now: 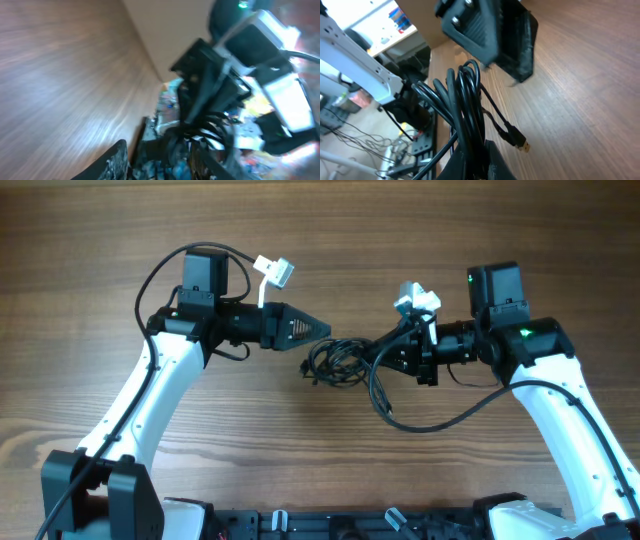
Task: Untangle cables
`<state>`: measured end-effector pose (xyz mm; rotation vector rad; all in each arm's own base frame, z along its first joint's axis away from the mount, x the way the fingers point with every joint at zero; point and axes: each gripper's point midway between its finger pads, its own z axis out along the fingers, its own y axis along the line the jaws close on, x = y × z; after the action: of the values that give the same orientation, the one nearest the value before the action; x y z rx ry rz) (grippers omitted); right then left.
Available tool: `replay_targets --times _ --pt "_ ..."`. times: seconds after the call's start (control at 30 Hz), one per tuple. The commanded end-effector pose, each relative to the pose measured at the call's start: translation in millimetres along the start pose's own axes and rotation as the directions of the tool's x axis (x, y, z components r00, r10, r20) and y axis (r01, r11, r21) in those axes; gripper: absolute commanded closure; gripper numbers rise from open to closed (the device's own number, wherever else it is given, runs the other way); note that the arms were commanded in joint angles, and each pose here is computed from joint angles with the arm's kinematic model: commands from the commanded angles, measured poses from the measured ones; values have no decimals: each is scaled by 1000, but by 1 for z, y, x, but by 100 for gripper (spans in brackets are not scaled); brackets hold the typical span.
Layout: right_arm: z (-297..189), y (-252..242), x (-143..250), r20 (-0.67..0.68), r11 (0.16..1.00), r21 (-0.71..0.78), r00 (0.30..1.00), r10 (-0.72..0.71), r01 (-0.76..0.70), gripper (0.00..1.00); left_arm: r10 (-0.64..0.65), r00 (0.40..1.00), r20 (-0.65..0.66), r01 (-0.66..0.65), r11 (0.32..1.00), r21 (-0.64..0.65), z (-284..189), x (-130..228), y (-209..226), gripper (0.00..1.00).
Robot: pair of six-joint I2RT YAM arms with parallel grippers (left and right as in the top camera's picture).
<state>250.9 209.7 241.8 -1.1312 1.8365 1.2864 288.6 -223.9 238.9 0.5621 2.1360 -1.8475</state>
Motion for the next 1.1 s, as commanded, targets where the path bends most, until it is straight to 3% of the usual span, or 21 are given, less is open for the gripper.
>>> replay_targets --times 0.0,0.17,0.33,0.4,0.6,0.87,0.97,1.07 --pt "2 2 0 6 997 -21 997 -76 76 96 29 999 -13 -27 994 109 -4 2 -18 55" --pt "2 8 2 16 978 -46 979 -203 204 96 56 998 -8 -55 993 106 -4 1 -17 48" --pt "1 10 1 30 963 -54 964 -264 265 96 -35 999 -40 33 999 -27 9 14 4 66" --pt "1 10 1 30 959 -53 961 -277 278 96 -61 996 -59 60 998 -30 14 20 3 67" --pt "1 -5 12 -55 953 13 952 -300 301 96 -135 987 -89 132 991 -33 17 32 2 43" --pt "2 -12 17 -94 917 27 914 -394 398 96 -136 987 -90 133 990 -37 17 32 2 42" --pt "2 -12 17 -94 917 26 914 -394 398 96 -121 991 -64 112 985 -135 15 28 20 43" --pt "2 -9 16 -80 909 15 907 -414 417 96 1 998 -70 -9 992 -126 16 24 20 47"
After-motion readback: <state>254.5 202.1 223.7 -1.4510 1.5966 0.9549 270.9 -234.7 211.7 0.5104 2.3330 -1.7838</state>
